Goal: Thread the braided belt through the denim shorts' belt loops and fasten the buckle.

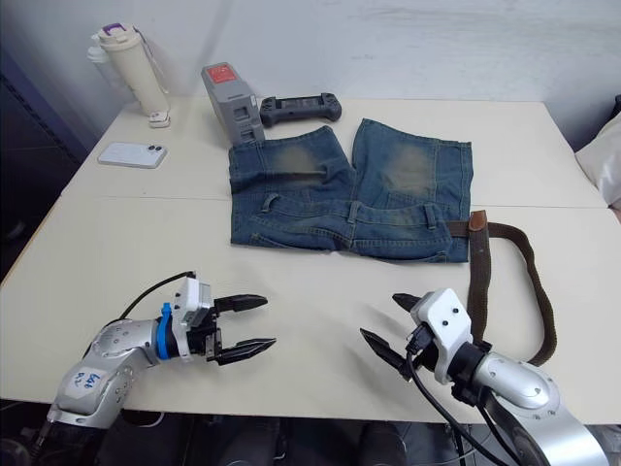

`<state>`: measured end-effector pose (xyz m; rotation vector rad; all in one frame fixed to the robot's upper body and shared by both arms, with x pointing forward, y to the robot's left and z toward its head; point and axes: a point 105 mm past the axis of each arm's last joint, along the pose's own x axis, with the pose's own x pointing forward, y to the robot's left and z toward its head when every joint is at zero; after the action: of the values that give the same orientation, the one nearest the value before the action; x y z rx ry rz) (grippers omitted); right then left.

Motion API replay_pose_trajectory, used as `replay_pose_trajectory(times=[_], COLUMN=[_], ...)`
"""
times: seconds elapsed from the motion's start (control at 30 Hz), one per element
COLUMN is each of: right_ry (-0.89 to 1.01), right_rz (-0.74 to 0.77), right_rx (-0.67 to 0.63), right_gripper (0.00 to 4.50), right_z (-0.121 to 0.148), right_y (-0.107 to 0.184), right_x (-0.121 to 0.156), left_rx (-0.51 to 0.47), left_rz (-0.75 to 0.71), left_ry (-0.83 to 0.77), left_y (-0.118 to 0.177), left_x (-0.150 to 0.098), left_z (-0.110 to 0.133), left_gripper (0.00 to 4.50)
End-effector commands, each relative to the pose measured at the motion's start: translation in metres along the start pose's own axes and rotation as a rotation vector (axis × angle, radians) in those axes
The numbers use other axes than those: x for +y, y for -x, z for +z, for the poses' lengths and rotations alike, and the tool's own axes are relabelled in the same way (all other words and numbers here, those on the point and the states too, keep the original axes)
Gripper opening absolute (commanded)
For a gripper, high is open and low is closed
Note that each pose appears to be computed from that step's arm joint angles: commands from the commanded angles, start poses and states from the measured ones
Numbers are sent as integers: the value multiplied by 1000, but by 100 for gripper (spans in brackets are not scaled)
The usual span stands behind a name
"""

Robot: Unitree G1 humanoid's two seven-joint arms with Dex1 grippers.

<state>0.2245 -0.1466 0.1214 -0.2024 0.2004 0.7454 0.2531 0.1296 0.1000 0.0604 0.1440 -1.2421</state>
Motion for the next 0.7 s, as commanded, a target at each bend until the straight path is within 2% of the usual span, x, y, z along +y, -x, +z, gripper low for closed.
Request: replay_pose_trajectory(times=[0.03, 0.13, 0.27, 0.5, 0.57, 0.63, 0.7], right_ry=[38, 31, 33, -26, -57, -114, -142], right_rz=[13, -34, -105, -211, -317, -513, -596], right_rx=[-19, -12, -11, 23, 38, 62, 70], right_gripper=[447, 447, 447, 447, 447, 447, 447], right_z=[15, 26, 40, 46, 45, 39, 38], right_y=[3, 7, 11, 19, 34, 64, 79], right_x=[0, -12, -27, -43, -59, -88, -100], left_rx=[-1, 34, 14, -51, -73, -94, -102], left_rz=[-36, -50, -43, -203, -249, -315, -342], left_ry=[-63, -121, -173, -168, -179, -200, -204], left_y=[1, -3, -14, -33, -38, -47, -51], left_x=[9, 26, 48, 42, 41, 41, 42], left_z=[16, 30, 56, 93, 107, 126, 134], left_gripper=[450, 450, 450, 450, 450, 450, 450])
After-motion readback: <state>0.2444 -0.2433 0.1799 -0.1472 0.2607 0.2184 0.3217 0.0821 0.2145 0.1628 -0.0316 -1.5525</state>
